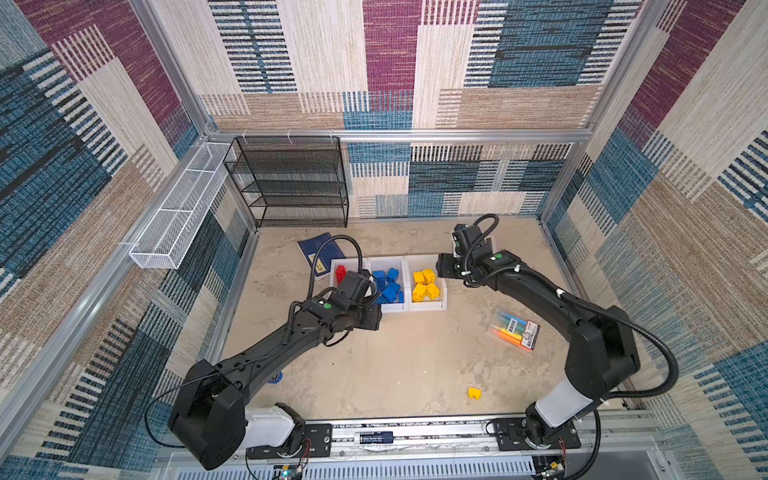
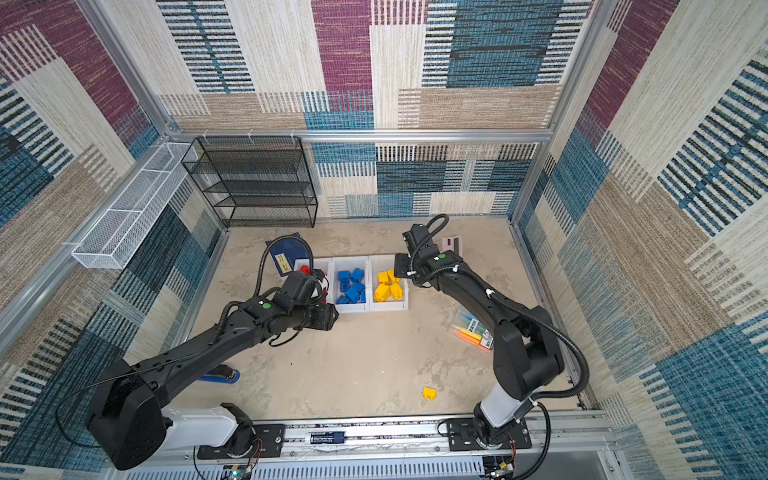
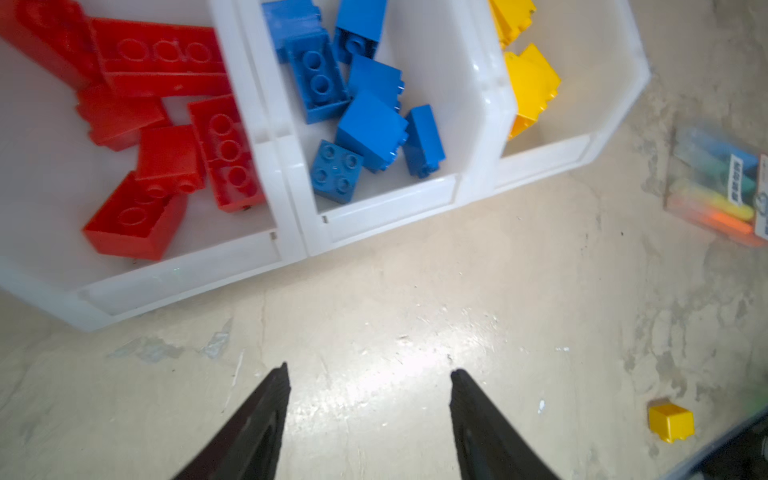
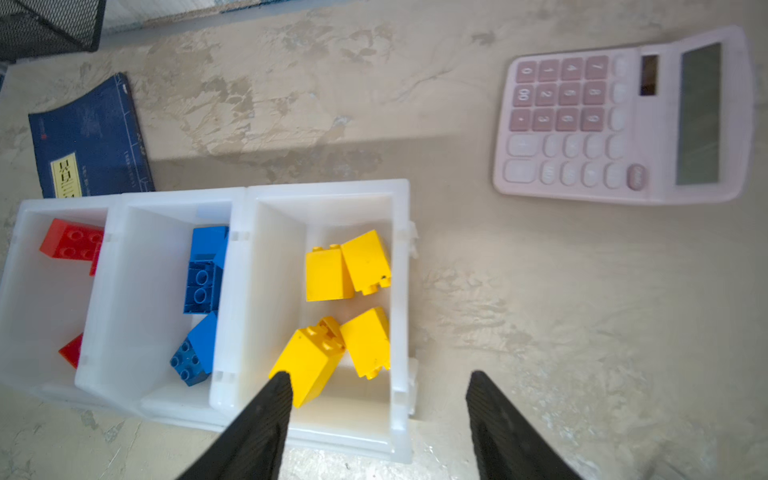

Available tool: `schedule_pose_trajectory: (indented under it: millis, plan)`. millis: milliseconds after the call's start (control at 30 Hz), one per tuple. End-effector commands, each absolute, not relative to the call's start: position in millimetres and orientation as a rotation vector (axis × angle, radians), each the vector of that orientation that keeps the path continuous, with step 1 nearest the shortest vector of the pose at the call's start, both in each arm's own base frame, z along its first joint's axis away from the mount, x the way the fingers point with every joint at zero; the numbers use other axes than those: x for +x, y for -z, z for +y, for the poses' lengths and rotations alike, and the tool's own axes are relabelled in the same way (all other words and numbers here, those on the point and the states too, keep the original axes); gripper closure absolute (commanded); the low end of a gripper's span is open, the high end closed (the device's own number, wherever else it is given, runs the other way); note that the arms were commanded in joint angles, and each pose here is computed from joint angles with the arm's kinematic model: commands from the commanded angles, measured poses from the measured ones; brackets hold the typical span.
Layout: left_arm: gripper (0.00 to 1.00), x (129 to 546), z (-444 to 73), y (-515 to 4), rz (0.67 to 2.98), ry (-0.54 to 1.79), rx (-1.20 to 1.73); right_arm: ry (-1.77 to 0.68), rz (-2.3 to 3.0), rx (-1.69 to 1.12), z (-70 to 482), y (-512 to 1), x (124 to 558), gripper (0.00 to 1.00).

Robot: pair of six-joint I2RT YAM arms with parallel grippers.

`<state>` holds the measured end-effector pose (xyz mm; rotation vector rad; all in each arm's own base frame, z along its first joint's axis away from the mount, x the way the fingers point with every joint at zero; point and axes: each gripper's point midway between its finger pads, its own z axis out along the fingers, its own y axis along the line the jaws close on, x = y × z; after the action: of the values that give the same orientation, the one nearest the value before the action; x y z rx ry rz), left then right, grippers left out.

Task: Sort the legos into containers by color
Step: 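Reach the left gripper across and grasp the last yellow brick while the right withdraws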

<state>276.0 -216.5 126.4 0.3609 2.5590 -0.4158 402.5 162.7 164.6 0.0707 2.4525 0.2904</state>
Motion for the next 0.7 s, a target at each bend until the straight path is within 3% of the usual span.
schedule_pose_trajectory:
  millis: [0, 167, 333, 667]
  plan:
    - [0.35, 264, -253, -124, 2.521, 0.459, 0.545, -0.361, 2.412, 0.176, 144, -167, 397, 0.30]
    - [0.36, 227, -322, -109, 2.475, 0.492, 0.922, -0.387, 2.400, 0.313, 98, -154, 376, 0.30]
    - [0.36, 180, -377, -102, 2.273, 0.510, 1.341, -0.423, 2.373, 0.414, 62, -147, 361, 0.30]
    - [0.36, 117, -442, -76, 2.009, 0.495, 1.781, -0.451, 2.368, 0.445, 48, -138, 345, 0.30]
